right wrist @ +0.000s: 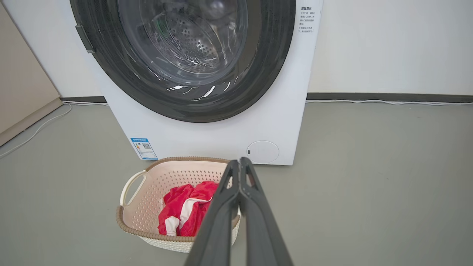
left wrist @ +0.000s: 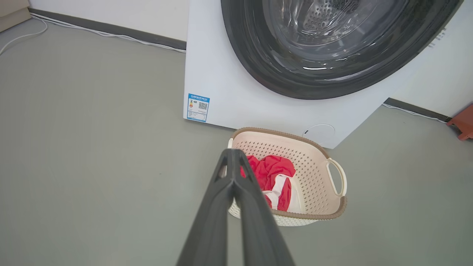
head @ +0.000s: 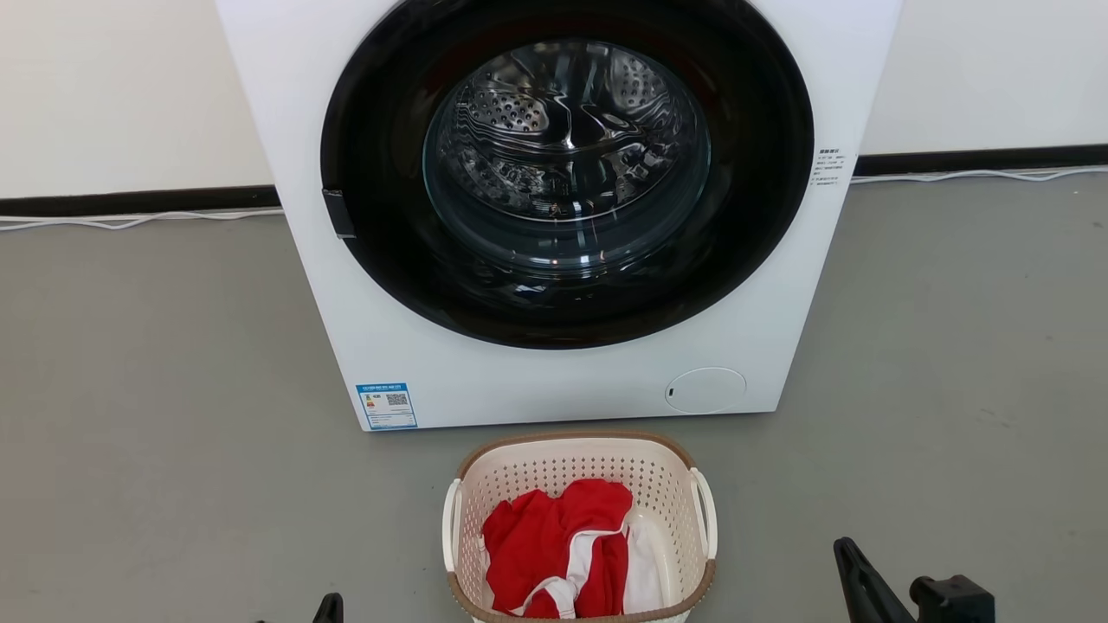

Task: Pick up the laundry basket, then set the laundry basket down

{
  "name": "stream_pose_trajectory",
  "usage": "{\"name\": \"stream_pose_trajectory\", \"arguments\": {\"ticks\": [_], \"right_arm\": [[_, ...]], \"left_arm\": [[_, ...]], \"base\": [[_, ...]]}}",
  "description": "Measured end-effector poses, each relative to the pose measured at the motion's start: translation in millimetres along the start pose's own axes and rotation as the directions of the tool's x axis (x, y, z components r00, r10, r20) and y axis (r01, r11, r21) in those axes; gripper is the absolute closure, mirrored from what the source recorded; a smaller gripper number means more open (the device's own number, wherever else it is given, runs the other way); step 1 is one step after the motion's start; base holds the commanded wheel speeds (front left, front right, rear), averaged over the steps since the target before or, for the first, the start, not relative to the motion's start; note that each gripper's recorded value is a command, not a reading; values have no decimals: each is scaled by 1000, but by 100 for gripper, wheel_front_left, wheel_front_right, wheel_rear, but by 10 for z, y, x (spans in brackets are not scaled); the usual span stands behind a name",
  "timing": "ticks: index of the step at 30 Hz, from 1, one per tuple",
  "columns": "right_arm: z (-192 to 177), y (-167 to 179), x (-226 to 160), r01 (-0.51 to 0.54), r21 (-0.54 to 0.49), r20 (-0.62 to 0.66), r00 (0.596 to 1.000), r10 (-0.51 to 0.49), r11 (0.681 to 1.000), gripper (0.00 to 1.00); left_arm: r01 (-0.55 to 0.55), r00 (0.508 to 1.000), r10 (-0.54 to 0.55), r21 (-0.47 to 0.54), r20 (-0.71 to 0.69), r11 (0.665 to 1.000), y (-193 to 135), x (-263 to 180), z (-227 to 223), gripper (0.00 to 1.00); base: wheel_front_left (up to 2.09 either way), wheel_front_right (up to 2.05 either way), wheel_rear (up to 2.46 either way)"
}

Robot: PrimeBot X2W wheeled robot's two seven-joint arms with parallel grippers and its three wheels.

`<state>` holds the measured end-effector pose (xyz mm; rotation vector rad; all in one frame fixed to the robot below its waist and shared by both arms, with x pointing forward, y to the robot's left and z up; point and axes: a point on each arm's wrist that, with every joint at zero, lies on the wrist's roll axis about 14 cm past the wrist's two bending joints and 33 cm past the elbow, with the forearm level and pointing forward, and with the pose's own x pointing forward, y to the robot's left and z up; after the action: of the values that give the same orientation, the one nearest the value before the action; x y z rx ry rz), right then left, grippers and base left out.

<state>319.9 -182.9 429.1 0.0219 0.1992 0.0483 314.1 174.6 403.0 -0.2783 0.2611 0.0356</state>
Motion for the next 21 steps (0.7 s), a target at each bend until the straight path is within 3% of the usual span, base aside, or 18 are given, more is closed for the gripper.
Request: {"name": "stream_pose_trajectory", "arguments": {"ticks": [12, 21], "right_arm": [[2, -43, 14, 28, 136, -5, 1000, -27, 990, 100], [64, -90, 58, 48, 259, 2, 999, -50, 965, 100]], "left_arm": [[-27, 1000, 25, -115, -13, 993, 36, 17, 10, 100], [-41, 999, 39, -225, -14, 974, 56, 40, 47, 100]], "base": [[0, 0, 0], [0, 0, 0]]}}
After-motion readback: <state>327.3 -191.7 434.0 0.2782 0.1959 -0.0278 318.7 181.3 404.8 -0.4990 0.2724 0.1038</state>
